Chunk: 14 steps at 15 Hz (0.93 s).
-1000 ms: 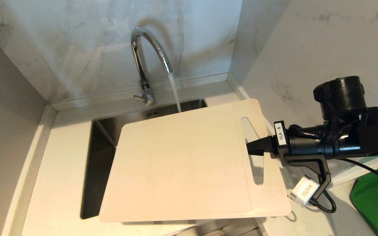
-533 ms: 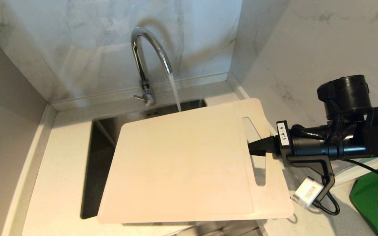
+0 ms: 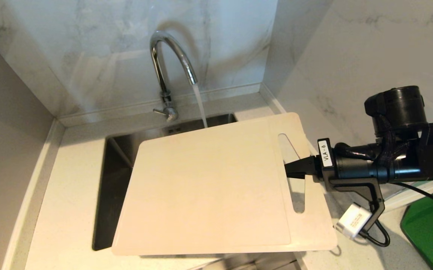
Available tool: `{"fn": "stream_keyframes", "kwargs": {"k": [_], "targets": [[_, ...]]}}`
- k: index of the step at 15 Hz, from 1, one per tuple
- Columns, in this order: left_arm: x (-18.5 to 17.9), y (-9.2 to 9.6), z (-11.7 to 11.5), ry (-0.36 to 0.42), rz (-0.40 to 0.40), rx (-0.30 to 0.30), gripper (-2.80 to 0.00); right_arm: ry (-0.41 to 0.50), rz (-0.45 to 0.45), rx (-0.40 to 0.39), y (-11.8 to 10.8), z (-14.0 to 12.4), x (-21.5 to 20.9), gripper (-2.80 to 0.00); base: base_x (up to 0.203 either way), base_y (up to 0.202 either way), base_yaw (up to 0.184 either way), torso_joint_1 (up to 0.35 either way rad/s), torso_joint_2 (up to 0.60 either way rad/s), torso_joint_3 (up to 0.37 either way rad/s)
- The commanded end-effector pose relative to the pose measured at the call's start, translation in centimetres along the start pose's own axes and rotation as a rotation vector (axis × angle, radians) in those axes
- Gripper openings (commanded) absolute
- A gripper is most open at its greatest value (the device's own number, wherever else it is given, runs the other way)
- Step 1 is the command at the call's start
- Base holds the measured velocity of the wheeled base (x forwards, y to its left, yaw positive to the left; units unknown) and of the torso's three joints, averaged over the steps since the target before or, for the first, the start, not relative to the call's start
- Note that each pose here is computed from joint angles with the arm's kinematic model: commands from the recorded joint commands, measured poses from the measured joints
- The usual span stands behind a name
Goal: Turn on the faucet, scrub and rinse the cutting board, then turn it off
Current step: Put down the cutting board
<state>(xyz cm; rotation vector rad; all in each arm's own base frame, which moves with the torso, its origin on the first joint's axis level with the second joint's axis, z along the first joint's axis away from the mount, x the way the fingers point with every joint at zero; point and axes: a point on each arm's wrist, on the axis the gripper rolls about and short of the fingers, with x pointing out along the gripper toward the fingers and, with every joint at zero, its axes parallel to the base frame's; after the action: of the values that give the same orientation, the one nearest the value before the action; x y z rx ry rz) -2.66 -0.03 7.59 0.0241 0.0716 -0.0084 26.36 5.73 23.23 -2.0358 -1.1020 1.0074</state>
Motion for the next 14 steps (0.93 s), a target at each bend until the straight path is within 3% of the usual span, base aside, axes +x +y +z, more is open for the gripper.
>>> {"fn": "stream_keyframes", "kwargs": {"k": [1,9,14], "targets": [[0.0,0.0,0.1,-0.013,0.017,-0.025,-2.8,-0.002,-0.004,-0.015,0.0,0.0,0.0,-2.8,0.0,0.0,0.0,0.0,0.0,0.0],[0.1,0.0,0.0,-0.018,0.018,-0.035,-2.8,0.008,-0.004,0.011,-0.2,-0.1,-0.3,-2.8,0.0,0.0,0.0,0.0,0.0,0.0],[0.1,0.0,0.0,-0.018,0.018,-0.032,-2.8,0.052,0.006,0.122,-0.8,-0.2,-1.5,-2.8,0.0,0.0,0.0,0.0,0.0,0.0]]}}
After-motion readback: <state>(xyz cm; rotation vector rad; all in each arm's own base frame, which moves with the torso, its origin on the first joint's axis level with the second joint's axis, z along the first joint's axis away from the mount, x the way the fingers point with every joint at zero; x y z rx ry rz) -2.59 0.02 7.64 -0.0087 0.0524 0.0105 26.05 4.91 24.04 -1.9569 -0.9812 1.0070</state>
